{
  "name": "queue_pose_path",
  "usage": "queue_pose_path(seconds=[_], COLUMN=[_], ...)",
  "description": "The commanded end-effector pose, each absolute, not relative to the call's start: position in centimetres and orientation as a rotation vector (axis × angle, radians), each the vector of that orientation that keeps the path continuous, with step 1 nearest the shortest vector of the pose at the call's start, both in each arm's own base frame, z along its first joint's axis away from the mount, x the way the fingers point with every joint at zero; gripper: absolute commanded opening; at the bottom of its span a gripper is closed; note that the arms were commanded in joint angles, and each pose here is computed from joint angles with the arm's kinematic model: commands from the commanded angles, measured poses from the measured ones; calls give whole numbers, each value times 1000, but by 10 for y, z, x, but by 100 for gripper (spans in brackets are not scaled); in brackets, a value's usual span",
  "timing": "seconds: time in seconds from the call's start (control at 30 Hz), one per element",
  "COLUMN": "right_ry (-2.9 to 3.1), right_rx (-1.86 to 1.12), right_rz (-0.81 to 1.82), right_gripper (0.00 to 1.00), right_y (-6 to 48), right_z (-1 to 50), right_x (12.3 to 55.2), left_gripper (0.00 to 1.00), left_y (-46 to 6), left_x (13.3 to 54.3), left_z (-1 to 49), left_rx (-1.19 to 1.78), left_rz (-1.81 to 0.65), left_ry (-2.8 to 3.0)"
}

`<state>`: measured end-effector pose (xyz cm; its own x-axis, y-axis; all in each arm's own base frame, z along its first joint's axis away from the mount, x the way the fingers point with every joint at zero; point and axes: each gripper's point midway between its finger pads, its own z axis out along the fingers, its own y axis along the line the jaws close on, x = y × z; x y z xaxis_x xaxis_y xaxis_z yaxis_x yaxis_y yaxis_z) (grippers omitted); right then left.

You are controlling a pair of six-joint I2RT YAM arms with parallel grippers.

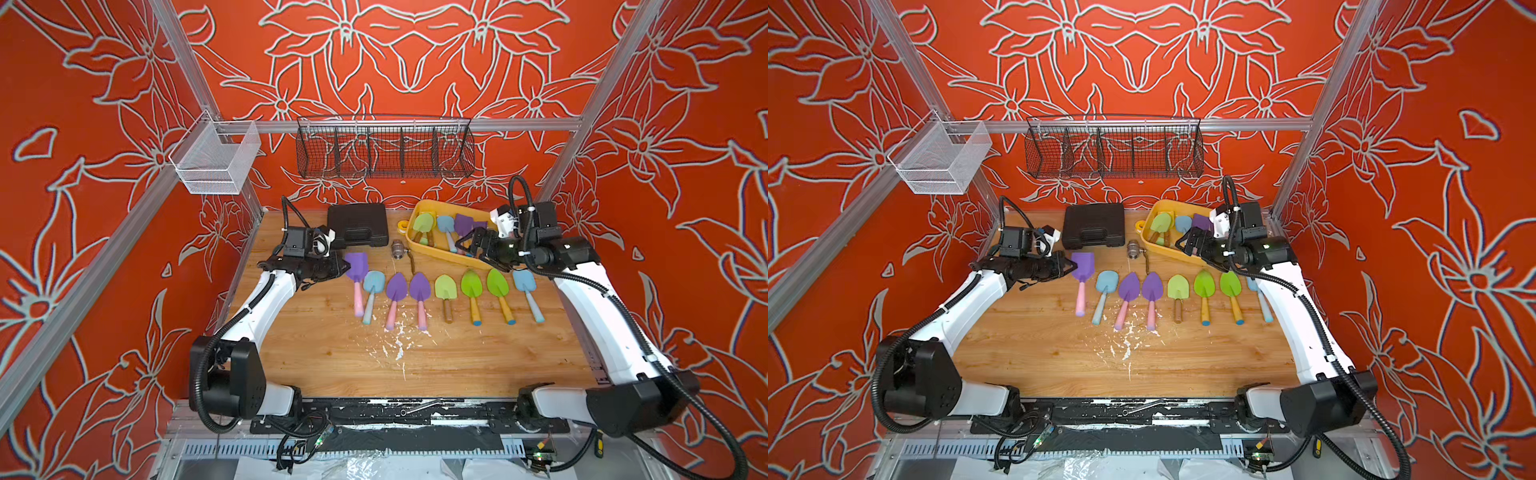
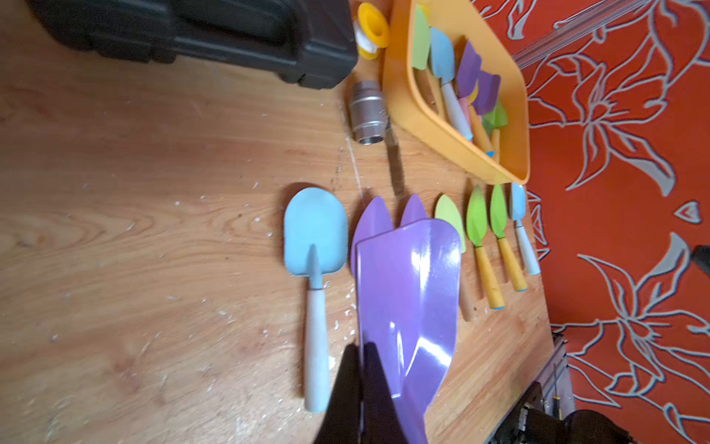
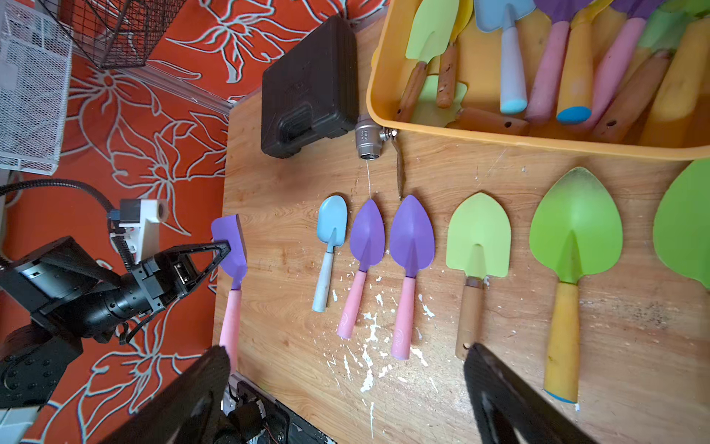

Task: Take the shovel out of the storage box
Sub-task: Place the shovel at the center of the board.

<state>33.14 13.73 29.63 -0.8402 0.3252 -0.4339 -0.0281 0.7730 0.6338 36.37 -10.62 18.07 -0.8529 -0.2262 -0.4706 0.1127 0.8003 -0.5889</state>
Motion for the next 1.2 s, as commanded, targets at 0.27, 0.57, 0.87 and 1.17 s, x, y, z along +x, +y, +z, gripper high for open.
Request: queue_pose_path(seconds=[0.27, 0.57, 0.87, 1.17], right_ry=[2460, 2487, 2511, 2538], right_rx=[204, 228, 243, 247], right_rz=[889, 885, 867, 863], right_gripper=[97, 97, 97, 97], right_y=[137, 137, 137, 140], right_z=[289, 279, 271, 262], right_x=[332, 334, 347, 363], left_gripper=[0, 0, 0, 1], left_y=[-88, -74, -62, -49], left_x=[369, 389, 401, 405], left_z=[144, 98, 67, 49], left_rx=[52, 36, 14, -19], left_rz=[-766, -661, -575, -475], left_ry=[2555, 2660, 2719, 2777])
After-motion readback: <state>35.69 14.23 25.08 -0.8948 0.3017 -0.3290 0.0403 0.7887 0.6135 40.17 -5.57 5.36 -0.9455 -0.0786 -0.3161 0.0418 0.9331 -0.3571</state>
